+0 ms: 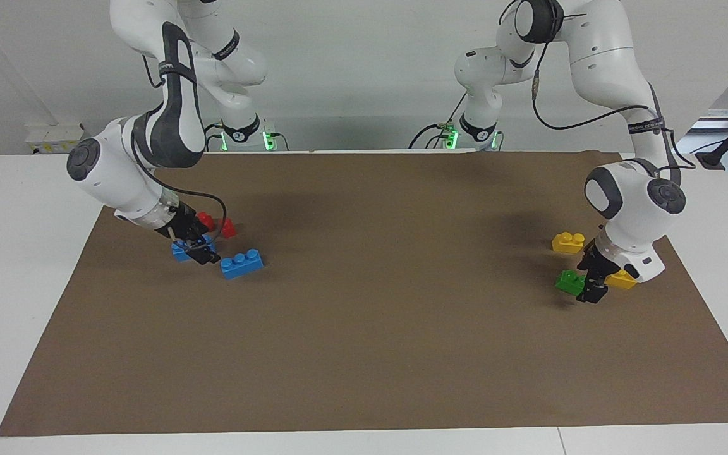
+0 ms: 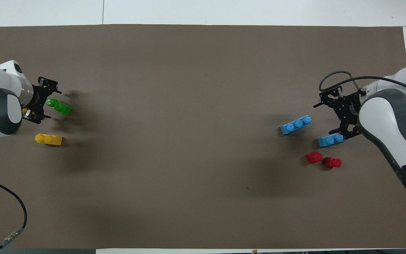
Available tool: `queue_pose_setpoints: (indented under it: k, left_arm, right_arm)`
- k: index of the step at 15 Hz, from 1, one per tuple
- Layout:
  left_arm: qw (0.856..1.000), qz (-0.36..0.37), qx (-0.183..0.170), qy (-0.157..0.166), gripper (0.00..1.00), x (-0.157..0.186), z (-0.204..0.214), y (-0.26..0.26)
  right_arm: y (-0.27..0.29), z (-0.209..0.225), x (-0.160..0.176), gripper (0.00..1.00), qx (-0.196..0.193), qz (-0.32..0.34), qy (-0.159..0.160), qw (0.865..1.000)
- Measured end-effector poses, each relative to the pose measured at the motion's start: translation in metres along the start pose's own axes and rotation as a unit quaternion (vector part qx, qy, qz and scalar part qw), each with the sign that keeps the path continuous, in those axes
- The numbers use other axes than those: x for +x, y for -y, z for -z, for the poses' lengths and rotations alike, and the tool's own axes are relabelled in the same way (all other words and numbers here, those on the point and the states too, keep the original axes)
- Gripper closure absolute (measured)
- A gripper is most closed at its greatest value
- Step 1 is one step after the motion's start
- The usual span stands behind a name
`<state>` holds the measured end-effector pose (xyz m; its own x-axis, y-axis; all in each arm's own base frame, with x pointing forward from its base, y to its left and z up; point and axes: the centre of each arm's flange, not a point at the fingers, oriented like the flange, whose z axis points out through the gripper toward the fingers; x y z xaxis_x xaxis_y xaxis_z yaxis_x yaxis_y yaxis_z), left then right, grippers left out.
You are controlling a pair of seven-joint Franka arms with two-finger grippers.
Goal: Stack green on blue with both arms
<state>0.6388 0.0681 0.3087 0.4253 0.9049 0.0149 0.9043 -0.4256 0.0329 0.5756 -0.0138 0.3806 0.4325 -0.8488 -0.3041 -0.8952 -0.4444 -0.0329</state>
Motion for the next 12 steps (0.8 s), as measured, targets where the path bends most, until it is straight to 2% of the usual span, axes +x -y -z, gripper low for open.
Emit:
queue_pose_setpoints:
  k: [4, 6, 12]
  left_arm:
    - [1.000, 0.008, 0.001, 0.001, 0.00, 0.007, -0.002, 0.006]
    - [1.000, 0.018, -0.001, 0.006, 0.00, 0.013, -0.003, 0.010]
    - [0.999, 0.027, -0.008, 0.018, 0.00, 0.010, -0.003, 0.008]
  right_arm:
    - [0.002, -0.011, 0.005, 0.00, 0.000, -0.003, 0.000, 1.000]
    - [0.004, -0.018, 0.006, 0.00, 0.007, -0.010, 0.010, 1.000]
    - [0.008, -0.042, 0.017, 0.00, 0.010, -0.023, 0.019, 1.000]
